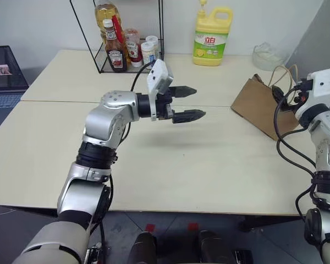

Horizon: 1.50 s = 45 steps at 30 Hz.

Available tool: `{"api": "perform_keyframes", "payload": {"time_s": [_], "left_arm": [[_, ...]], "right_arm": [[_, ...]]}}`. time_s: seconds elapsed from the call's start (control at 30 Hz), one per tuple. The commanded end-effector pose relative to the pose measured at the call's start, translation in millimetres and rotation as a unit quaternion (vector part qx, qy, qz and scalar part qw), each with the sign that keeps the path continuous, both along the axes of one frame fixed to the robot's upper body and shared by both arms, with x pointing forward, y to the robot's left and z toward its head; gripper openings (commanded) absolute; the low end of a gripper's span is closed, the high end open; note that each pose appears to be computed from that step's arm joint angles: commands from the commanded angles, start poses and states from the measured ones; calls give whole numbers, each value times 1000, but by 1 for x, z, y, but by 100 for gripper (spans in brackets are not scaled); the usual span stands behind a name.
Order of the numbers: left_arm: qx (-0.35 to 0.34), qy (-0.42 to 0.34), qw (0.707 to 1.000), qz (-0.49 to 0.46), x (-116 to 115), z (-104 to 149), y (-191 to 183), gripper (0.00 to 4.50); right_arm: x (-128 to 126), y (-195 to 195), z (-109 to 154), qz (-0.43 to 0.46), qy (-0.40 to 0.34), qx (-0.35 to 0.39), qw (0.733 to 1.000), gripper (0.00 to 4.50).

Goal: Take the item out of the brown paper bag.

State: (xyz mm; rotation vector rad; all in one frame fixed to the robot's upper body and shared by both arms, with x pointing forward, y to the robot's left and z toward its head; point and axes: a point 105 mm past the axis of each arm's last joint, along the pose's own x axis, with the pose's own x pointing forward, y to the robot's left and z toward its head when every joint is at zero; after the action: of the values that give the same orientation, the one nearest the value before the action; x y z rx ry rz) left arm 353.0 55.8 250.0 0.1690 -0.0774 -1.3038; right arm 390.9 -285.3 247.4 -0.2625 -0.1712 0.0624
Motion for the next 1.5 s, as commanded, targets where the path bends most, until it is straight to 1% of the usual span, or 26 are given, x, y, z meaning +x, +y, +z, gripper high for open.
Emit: {"api": "perform_keyframes", "payload": {"time_s": [0.03,0.17,0.33,0.43,0.53,0.83,1.2,1.3,1.5], "left_arm": [[-24,-20,999,12,-10,19,15,449],[-41,-11,999,30,-17,22,25,449],[-89,13,995,42,-32,34,37,449],[-100,31,993,50,-40,31,45,449],[-96,37,993,54,-47,26,46,449],[-84,41,993,65,-47,21,47,449],[-81,37,994,66,-45,22,45,449],[-81,36,994,64,-45,22,44,450],[-81,35,994,62,-45,23,42,450]], "right_arm": [[1,0,23,11,-34,-10,999,450],[8,-1,23,18,-31,-8,999,450],[15,-2,28,25,-34,-3,999,450],[19,-3,30,28,-34,1,999,450],[24,-1,32,36,-34,10,999,450],[35,19,33,93,-21,25,995,450],[45,14,35,85,-20,36,996,450],[47,12,36,79,-23,40,996,388],[49,8,39,72,-30,45,996,182]]}}
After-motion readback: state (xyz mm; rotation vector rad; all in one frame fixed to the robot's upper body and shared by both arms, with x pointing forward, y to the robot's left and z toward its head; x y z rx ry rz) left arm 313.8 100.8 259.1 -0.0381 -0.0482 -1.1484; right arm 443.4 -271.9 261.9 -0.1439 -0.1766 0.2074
